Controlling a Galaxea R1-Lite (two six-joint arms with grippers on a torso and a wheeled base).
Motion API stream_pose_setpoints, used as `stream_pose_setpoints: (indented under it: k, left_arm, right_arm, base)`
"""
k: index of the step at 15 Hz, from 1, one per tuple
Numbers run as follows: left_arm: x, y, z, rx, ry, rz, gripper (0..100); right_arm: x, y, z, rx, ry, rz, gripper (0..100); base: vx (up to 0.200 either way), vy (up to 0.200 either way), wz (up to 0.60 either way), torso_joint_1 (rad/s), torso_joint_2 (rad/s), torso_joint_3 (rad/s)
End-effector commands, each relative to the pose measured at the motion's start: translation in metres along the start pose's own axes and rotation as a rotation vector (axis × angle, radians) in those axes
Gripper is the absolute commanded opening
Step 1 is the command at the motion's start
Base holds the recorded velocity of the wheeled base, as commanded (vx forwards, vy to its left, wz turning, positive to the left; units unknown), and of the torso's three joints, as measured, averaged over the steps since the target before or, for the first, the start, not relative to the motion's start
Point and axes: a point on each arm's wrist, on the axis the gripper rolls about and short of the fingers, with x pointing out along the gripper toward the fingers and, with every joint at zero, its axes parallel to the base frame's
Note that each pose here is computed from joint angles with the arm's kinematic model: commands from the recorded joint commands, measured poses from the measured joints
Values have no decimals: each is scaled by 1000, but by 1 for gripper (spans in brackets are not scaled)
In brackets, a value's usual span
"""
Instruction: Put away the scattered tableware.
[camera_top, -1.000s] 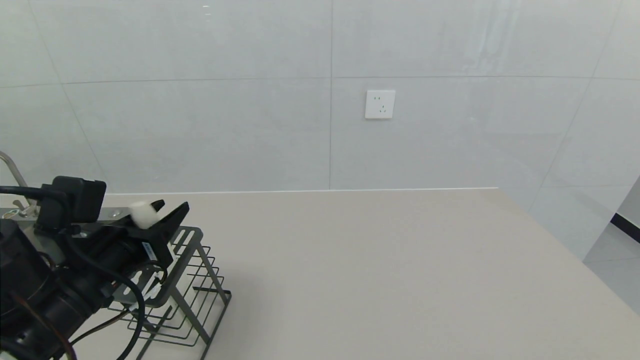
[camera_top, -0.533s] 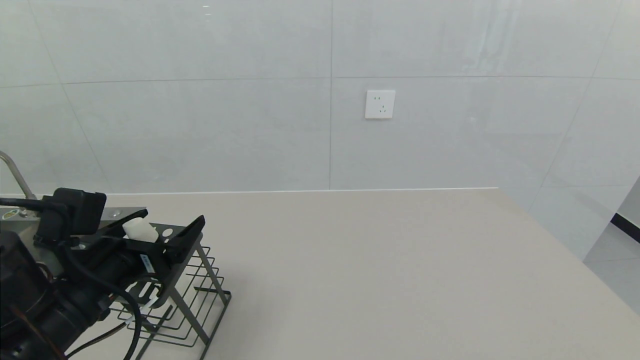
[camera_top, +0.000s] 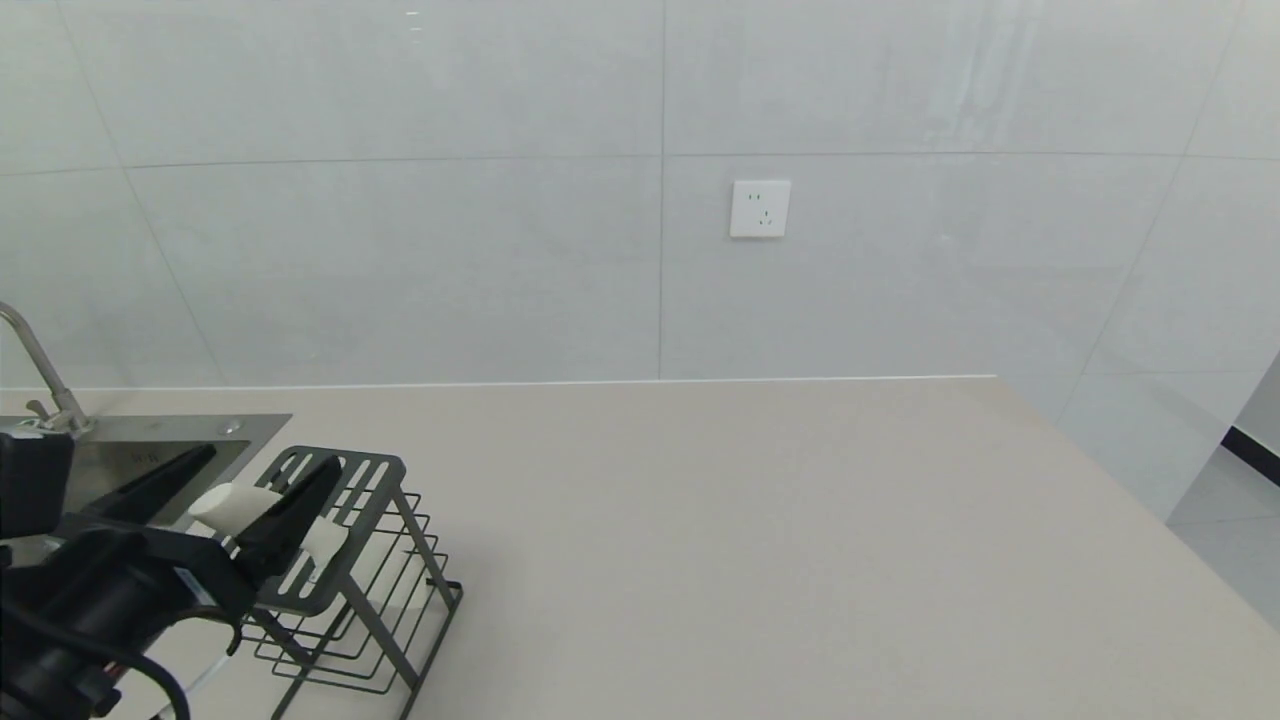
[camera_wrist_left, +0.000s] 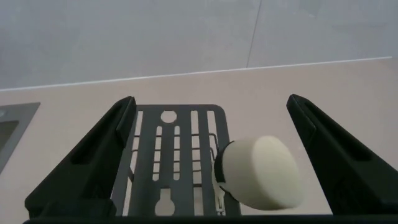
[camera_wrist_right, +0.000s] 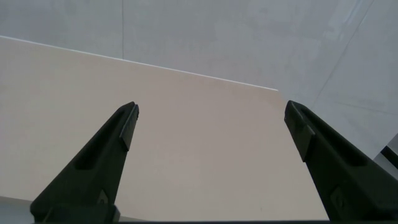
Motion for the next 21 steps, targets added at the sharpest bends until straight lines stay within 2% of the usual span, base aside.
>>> stream_pose_setpoints:
  k: [1, 3, 6, 7, 8, 9, 10, 11, 13, 14, 15, 16, 17, 18, 19, 20, 21]
  left_arm:
    - [-10, 3, 8, -9, -63, 13, 100]
    - [-23, 8, 18, -16, -145, 40, 100]
    - [-53, 14, 35, 4, -316, 44, 100]
    - [-55, 14, 36, 8, -328, 46, 100]
    - [-76, 16, 42, 29, -427, 57, 100]
    - [-88, 17, 42, 36, -461, 61, 100]
    - [-102, 17, 37, 41, -464, 62, 100]
    - [-114, 17, 26, 45, -422, 68, 100]
    - [-138, 17, -8, 42, -289, 73, 100]
    - [-143, 17, -17, 42, -258, 74, 100]
    - [-150, 18, -38, 39, -170, 80, 100]
    - [-149, 18, -38, 31, -156, 81, 100]
    - [-149, 18, -41, 8, -129, 109, 100]
    - [-148, 18, -46, 8, -81, 140, 100]
    - [-152, 16, -65, 20, 57, 198, 100]
    - [-156, 15, -65, 58, 13, 177, 100]
    - [-156, 15, -66, 55, 8, 169, 100]
  right_arm:
    - [0, 0, 0, 0, 1, 0, 100]
    - [0, 0, 0, 0, 1, -1, 100]
    - [0, 0, 0, 1, 1, -1, 100]
    - [0, 0, 0, 1, 1, -1, 100]
    - [0, 0, 0, 1, 1, 0, 100]
    - [0, 0, 0, 1, 1, 0, 100]
    - [0, 0, 0, 1, 1, 0, 100]
    - [0, 0, 0, 1, 1, 0, 100]
    - [0, 0, 0, 1, 1, 0, 100]
    - [0, 0, 0, 1, 1, 0, 100]
    - [0, 0, 0, 1, 1, 0, 100]
    - [0, 0, 0, 1, 1, 0, 100]
    - [0, 0, 0, 3, 1, 0, 100]
    - [0, 0, 0, 6, 1, -1, 100]
    - [0, 0, 0, 37, 2, -8, 100]
    - [0, -2, -2, 108, 27, -83, 100]
    - [0, -2, -7, 163, 83, -123, 100]
  base:
    - [0, 0, 0, 0, 0, 0]
    - [0, 0, 0, 0, 0, 0]
    - [0, 0, 0, 0, 0, 0]
    - [0, 0, 0, 0, 0, 0]
    - [0, 0, 0, 0, 0, 0]
    - [0, 0, 0, 0, 0, 0]
    - [0, 0, 0, 0, 0, 0]
    - [0, 0, 0, 0, 0, 0]
    - [0, 0, 0, 0, 0, 0]
    - [0, 0, 0, 0, 0, 0]
    - [0, 0, 0, 0, 0, 0]
    - [0, 0, 0, 0, 0, 0]
    - [0, 0, 0, 0, 0, 0]
    - [0, 0, 0, 0, 0, 0]
    - [0, 0, 0, 0, 0, 0]
    - [0, 0, 0, 0, 0, 0]
    - [0, 0, 0, 0, 0, 0]
